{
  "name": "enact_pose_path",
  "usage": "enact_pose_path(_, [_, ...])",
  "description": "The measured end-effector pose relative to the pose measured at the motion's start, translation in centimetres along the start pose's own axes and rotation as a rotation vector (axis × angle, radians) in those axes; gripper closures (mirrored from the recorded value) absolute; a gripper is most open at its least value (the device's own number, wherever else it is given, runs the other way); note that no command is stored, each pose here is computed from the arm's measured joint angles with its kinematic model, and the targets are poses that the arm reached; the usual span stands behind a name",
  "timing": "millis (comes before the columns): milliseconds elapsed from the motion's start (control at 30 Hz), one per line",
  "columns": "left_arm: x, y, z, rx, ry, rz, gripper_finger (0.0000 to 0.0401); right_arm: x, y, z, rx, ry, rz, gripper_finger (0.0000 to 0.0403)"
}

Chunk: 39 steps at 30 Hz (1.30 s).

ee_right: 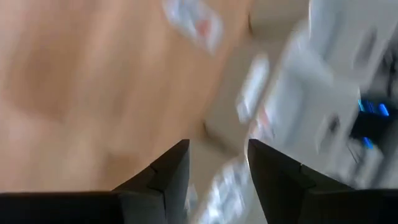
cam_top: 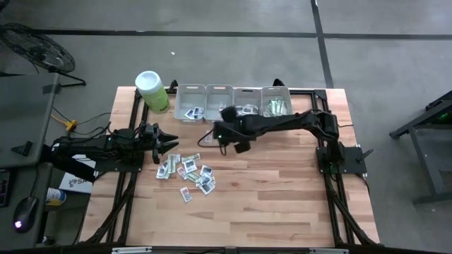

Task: Pick & Place First Aid Supplies
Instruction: Put the ointment pack into the middle left gray bin

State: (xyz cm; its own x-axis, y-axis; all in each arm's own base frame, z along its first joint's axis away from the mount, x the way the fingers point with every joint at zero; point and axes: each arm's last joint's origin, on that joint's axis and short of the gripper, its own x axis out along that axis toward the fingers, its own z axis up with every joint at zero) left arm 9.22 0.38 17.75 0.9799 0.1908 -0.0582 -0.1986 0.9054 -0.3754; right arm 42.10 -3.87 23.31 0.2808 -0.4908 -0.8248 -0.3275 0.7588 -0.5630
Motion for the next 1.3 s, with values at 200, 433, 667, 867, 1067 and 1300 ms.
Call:
enact_pose_path(200, [0.0, 0.0, 0.0, 0.0, 0.0, 0.0, 0.0251, -0.7, -0.3, 2.5, 0.179, -0.301, 0.065, 0.0249])
enact_pose_path(433, [0.0, 0.0, 0.0, 0.0, 0.0, 0.0, 0.0251, 0.0, -1.2, 3.1, 0.48, -0.395, 0.123, 0.0249])
enact_pose_path(667, [0.0, 0.0, 0.0, 0.0, 0.0, 0.0, 0.0251, 0.3, -0.8, 2.7, 0.512, -0.352, 0.185, 0.0253])
enact_pose_path(867, [0.0, 0.0, 0.0, 0.0, 0.0, 0.0, 0.0251, 0.9, -0.4, 3.0, 0.432, -0.367, 0.219, 0.0253])
enact_pose_path(1067, [0.0, 0.0, 0.0, 0.0, 0.0, -0.001, 0.0251, 4.1, 1.0, 4.1, 0.383, -0.366, 0.253, 0.0256])
enact_pose_path(1300, [0.0, 0.0, 0.0, 0.0, 0.001, -0.001, 0.0251, 5.3, 0.8, 4.7, 0.384, -0.413, 0.187, 0.0253])
